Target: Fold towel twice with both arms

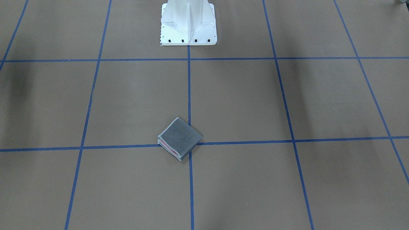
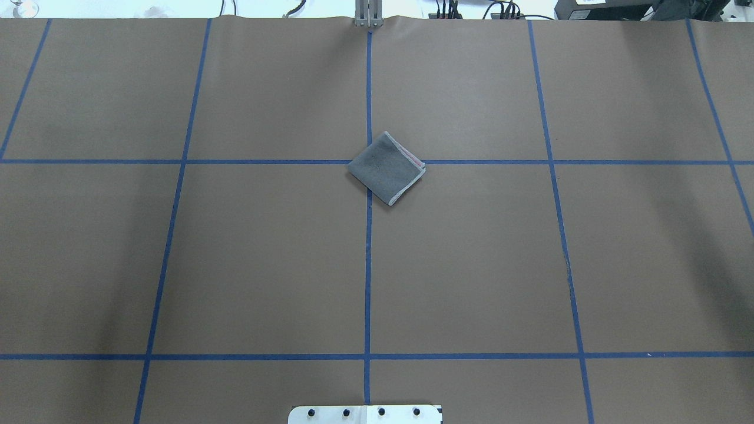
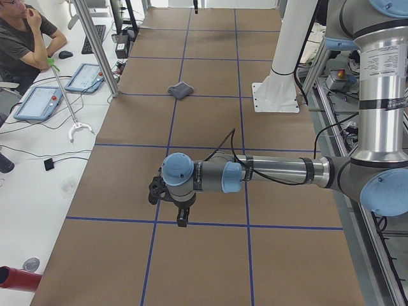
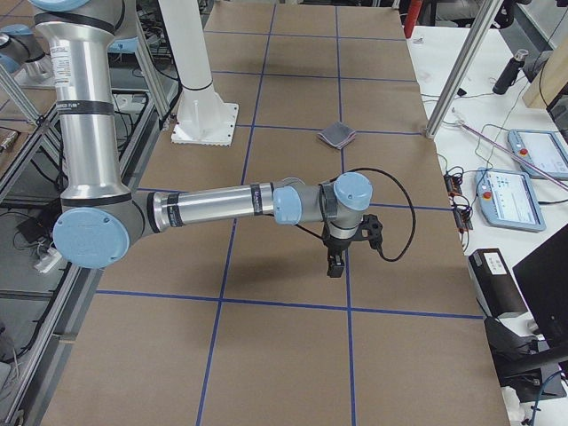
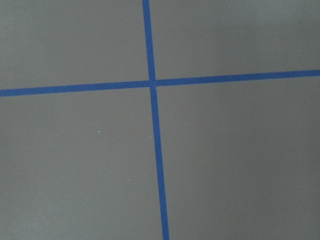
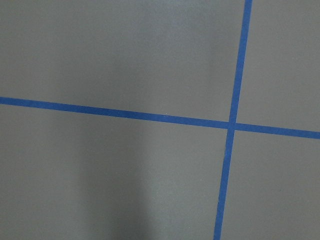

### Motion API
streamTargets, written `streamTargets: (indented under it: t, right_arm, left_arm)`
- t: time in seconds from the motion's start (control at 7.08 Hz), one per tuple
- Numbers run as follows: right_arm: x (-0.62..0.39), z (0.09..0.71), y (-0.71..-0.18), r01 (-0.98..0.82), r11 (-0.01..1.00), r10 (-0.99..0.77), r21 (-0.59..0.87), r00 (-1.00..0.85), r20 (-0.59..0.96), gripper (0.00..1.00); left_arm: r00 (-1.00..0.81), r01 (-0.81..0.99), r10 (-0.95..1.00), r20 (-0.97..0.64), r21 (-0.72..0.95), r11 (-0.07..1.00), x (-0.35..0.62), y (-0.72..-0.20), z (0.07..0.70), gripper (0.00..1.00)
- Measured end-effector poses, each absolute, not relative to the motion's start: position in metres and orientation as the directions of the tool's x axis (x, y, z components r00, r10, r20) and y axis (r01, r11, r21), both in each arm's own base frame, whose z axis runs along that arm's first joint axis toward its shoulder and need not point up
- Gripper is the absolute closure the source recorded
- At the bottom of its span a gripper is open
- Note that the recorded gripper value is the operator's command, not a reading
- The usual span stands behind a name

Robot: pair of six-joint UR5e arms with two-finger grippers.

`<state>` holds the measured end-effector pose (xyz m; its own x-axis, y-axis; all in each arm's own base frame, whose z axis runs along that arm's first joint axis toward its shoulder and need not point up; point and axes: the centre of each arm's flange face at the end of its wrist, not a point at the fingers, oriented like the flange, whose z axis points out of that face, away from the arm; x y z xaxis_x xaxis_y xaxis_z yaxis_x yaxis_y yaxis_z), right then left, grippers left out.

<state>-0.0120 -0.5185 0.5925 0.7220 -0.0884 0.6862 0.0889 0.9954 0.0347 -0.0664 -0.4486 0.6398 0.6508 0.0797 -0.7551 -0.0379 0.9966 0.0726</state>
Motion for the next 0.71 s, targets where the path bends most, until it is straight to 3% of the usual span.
streamTargets:
  t: [0.71]
  right_arm:
    - [-0.007,0.598,-0.503,0.085,0.996,-0.082,0.029,0.728,0.681,0.00]
  left_arm:
    - [0.678,-0.023,0.050,-0.733,0.048,0.999,-0.070,-0.449,0.643,0.00]
